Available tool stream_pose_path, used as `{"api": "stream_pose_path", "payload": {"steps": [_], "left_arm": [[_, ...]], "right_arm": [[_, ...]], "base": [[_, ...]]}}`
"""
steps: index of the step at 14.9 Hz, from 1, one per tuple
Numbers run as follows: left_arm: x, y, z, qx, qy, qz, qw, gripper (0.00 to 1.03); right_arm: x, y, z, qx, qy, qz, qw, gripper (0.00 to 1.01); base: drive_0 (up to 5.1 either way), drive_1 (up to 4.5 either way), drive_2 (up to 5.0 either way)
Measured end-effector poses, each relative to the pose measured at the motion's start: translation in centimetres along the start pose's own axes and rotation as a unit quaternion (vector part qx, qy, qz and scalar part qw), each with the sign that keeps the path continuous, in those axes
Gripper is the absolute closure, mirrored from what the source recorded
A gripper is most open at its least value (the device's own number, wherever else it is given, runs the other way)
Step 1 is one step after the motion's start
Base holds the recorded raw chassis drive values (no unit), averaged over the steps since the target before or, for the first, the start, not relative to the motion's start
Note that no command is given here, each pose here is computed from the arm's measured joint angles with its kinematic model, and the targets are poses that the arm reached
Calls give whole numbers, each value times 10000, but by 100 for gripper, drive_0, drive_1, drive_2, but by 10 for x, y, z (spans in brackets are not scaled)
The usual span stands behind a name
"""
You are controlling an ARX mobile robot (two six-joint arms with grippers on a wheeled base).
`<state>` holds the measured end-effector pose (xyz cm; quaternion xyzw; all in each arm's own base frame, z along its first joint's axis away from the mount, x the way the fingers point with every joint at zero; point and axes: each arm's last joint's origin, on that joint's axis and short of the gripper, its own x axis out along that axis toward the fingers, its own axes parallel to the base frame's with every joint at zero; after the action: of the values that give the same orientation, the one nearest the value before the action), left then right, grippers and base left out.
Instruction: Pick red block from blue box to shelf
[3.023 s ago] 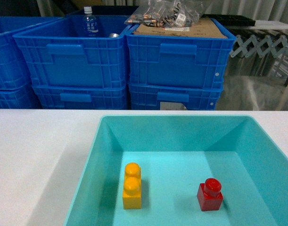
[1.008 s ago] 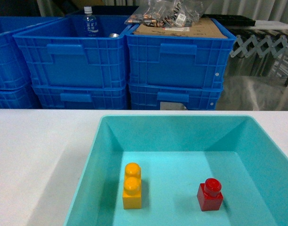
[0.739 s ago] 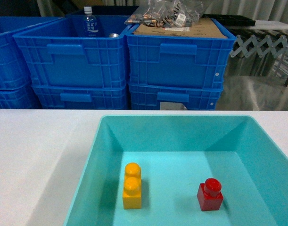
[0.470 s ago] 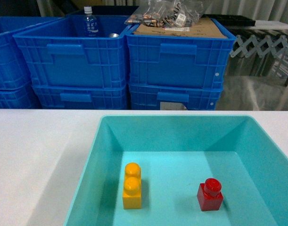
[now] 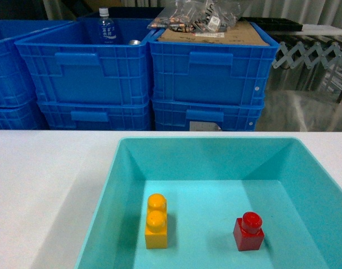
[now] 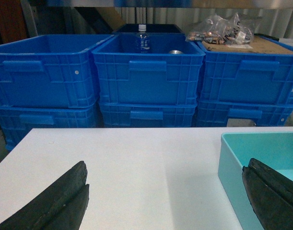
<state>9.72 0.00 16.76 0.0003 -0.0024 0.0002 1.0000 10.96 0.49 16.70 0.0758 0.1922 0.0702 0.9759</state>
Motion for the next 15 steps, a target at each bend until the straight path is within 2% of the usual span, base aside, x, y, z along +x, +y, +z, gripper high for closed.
{"api": "stream_pose_path", "payload": {"steps": [3,4,5,6,7,8,11,15], "left_arm": [[0,0,0,0,0,0,10000,5],[0,0,0,0,0,0,10000,5],[0,0,0,0,0,0,10000,5],[0,0,0,0,0,0,10000,5],[0,0,0,0,0,0,10000,5],[0,0,0,0,0,0,10000,5],[0,0,0,0,0,0,10000,5],[0,0,0,0,0,0,10000,5]], "right_arm": [[16,9,28,25,-32,145,9999,3],[32,18,51,33,67,276,9996,3],[42,23,62,28,163,359,9992,3],[56,30,73,-23,274,393,9988,3],[85,42,81,-107,760,511,9957,3],[108,52,80,-170,1180,641,9908,3],[149,71,66,-354,1701,807,9815,3],[180,99,47,-627,1948,981,9739,3]], "base": [[0,0,0],[0,0,0],[0,0,0],[0,0,0],[0,0,0],[0,0,0],[0,0,0],[0,0,0]]}}
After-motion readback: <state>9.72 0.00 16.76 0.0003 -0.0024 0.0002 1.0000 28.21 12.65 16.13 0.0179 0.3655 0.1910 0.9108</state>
